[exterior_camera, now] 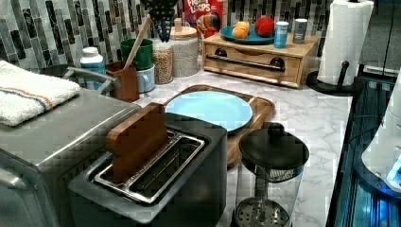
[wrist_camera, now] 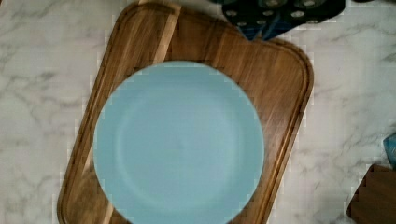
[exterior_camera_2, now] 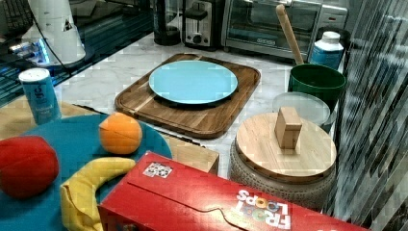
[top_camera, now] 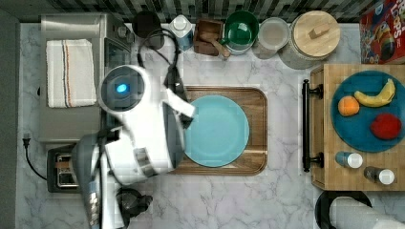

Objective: Pick up the toast.

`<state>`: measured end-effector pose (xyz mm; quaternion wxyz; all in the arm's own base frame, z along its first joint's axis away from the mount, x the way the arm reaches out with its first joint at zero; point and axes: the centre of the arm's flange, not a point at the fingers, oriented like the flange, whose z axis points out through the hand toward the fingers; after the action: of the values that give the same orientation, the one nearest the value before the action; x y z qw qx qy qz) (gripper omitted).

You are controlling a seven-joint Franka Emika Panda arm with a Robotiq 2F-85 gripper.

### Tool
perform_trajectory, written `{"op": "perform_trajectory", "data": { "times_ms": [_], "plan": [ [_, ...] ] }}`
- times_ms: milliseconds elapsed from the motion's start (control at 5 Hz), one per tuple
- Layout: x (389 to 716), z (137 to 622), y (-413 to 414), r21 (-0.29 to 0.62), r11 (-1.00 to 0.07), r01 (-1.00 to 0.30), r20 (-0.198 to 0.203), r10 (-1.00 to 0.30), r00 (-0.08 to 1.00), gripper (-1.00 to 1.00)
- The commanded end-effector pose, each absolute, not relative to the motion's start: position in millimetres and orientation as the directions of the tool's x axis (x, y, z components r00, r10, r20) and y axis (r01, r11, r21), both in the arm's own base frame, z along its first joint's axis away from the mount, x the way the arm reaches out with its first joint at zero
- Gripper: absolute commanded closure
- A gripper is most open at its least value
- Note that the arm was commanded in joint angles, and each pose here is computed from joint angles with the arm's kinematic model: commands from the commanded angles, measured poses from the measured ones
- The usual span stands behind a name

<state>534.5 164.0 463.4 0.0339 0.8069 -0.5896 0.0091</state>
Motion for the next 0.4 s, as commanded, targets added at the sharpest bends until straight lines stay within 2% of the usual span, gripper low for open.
{"op": "perform_trajectory", "data": {
  "times_ms": [200, 400],
  "plan": [
    [480.0, 500.9, 254.9, -0.025, -0.222, -0.975, -0.021, -0.975, 0.222, 0.81],
    [467.4, 502.8, 278.5, -0.004, -0.188, -0.982, -0.035, -0.982, 0.188, -1.0]
  ]
}}
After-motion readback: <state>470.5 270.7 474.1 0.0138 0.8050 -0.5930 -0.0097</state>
